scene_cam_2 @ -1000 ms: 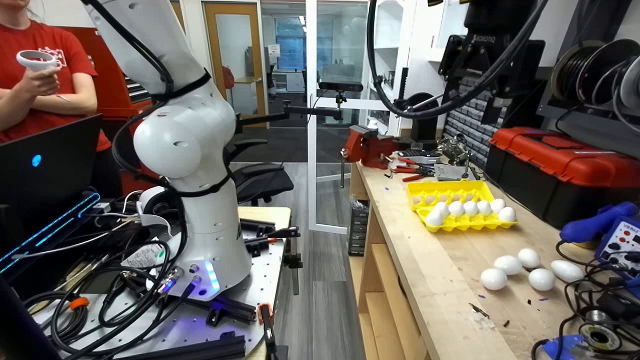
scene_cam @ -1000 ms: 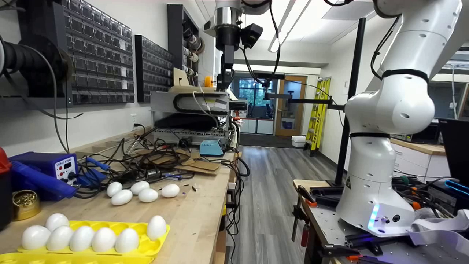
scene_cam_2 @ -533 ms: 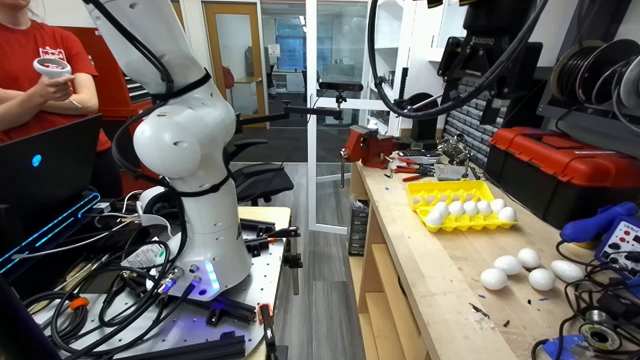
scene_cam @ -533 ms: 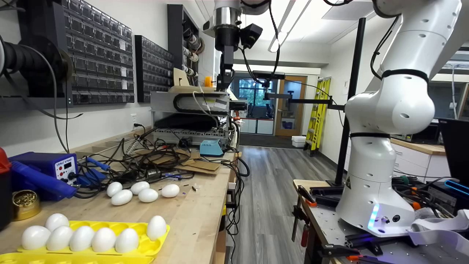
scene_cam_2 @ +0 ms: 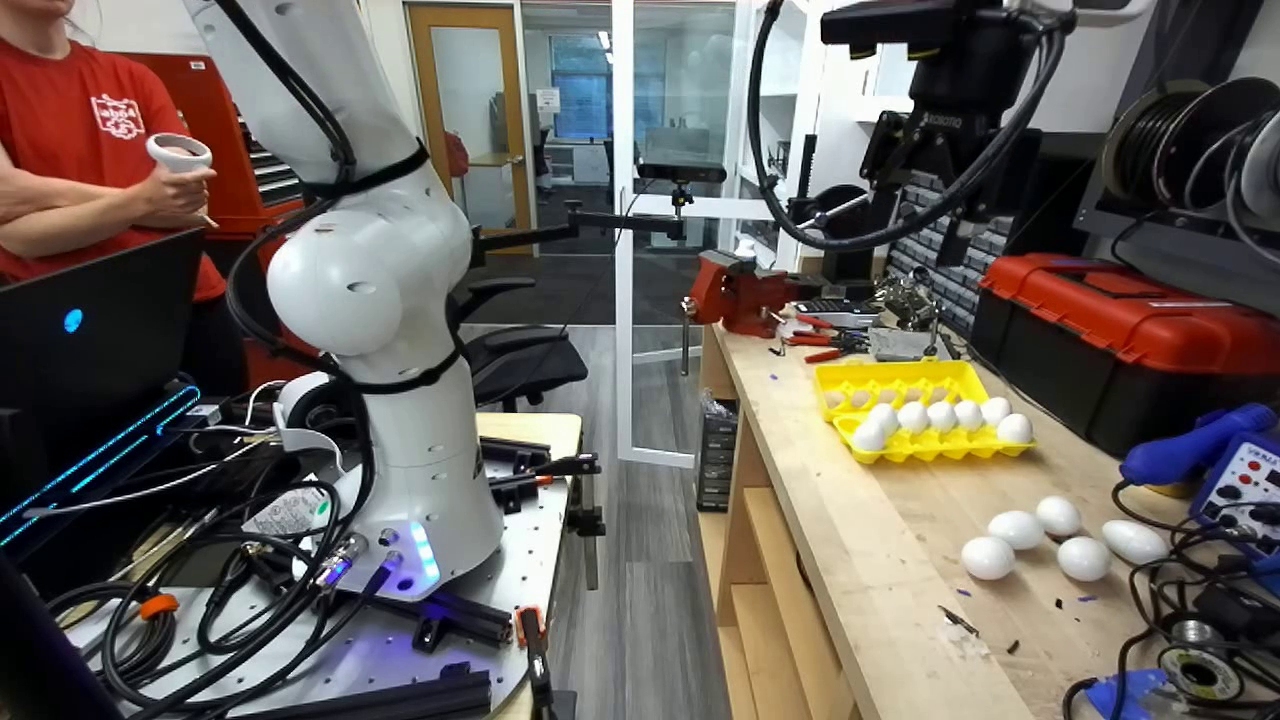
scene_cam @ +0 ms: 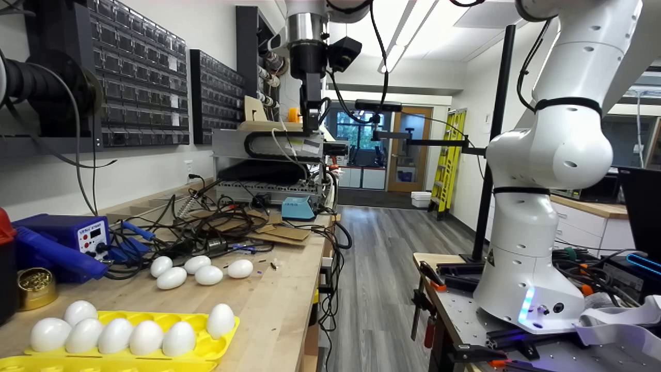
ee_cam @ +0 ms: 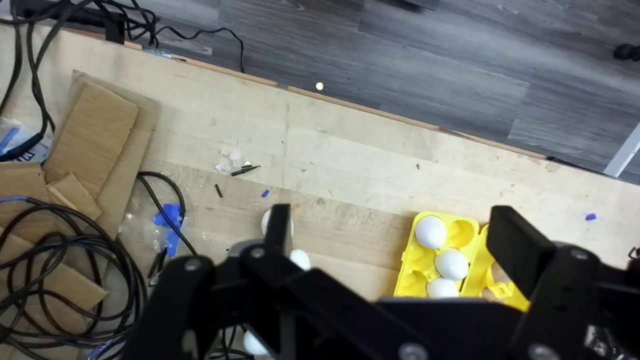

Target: Take one egg from the tray and put it on the counter

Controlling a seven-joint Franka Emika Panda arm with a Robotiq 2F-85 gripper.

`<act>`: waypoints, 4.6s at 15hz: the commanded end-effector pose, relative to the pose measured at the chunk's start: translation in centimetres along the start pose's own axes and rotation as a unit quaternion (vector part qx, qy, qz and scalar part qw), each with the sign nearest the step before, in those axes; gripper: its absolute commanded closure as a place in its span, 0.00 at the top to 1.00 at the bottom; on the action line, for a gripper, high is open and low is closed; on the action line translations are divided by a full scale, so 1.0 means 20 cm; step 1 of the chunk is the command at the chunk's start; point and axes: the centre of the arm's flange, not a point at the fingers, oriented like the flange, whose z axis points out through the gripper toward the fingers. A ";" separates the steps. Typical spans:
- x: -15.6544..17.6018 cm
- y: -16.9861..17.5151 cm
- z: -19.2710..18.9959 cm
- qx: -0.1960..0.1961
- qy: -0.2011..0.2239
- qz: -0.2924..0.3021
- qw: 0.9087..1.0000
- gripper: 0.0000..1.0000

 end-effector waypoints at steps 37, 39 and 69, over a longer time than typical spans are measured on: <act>0.68 -0.80 0.77 -0.032 0.047 0.073 0.996 1.00; 0.72 -0.80 0.86 -0.032 0.046 0.072 0.996 1.00; 0.92 -0.75 1.53 -0.007 -0.022 0.058 0.998 1.00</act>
